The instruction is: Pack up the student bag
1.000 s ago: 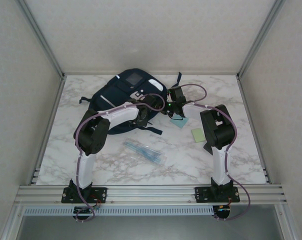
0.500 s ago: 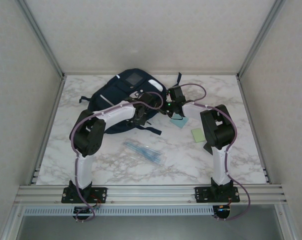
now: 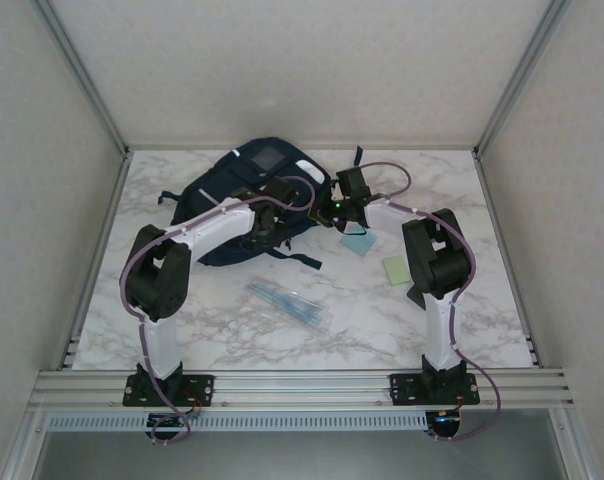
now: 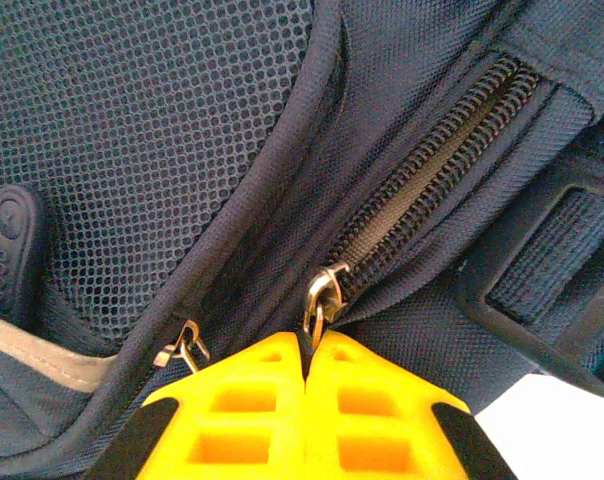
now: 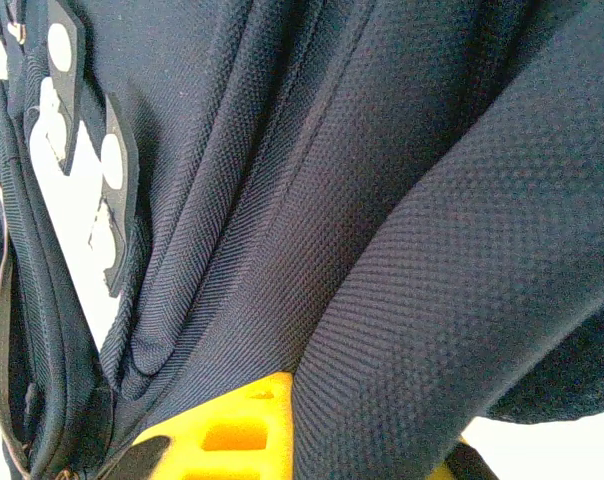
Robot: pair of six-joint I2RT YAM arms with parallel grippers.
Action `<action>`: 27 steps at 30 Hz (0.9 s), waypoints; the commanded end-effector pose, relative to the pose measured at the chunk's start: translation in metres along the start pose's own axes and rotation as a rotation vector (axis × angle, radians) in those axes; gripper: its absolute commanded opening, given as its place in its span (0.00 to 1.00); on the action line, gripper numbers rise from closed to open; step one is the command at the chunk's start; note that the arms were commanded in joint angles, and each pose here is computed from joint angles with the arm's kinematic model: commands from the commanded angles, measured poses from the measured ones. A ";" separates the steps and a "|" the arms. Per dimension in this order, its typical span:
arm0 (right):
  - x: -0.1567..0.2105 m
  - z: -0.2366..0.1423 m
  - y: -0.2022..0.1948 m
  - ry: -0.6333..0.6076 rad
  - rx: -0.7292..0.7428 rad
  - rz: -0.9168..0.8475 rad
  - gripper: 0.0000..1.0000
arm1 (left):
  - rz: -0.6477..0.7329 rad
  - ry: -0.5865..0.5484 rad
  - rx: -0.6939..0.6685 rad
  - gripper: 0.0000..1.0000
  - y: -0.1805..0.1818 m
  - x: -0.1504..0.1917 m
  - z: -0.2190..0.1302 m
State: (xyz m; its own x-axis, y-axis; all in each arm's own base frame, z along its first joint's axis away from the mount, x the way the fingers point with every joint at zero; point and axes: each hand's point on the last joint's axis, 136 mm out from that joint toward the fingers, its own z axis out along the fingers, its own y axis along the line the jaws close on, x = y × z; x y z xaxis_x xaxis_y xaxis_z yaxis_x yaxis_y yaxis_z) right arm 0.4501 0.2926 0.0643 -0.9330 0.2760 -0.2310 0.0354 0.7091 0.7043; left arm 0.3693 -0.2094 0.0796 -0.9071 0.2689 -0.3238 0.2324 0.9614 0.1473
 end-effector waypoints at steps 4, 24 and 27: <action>-0.076 -0.035 -0.043 -0.238 0.133 0.004 0.00 | 0.220 0.322 -0.405 0.00 0.081 0.075 -0.020; -0.109 -0.061 -0.076 -0.267 0.228 0.006 0.00 | 0.125 0.254 -0.238 0.00 0.068 0.085 -0.023; -0.111 -0.064 -0.060 -0.264 0.161 -0.009 0.00 | 0.099 0.187 -0.043 0.00 0.033 0.068 -0.034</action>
State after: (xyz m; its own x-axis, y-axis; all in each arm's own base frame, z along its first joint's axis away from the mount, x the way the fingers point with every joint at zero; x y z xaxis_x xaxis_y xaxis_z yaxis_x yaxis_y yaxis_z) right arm 0.4650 0.2651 0.0705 -0.9336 0.2457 -0.2609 0.0106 0.7466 0.6652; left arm 0.3417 -0.1884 0.0831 -0.8979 0.3456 -0.2728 0.2828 0.9276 0.2442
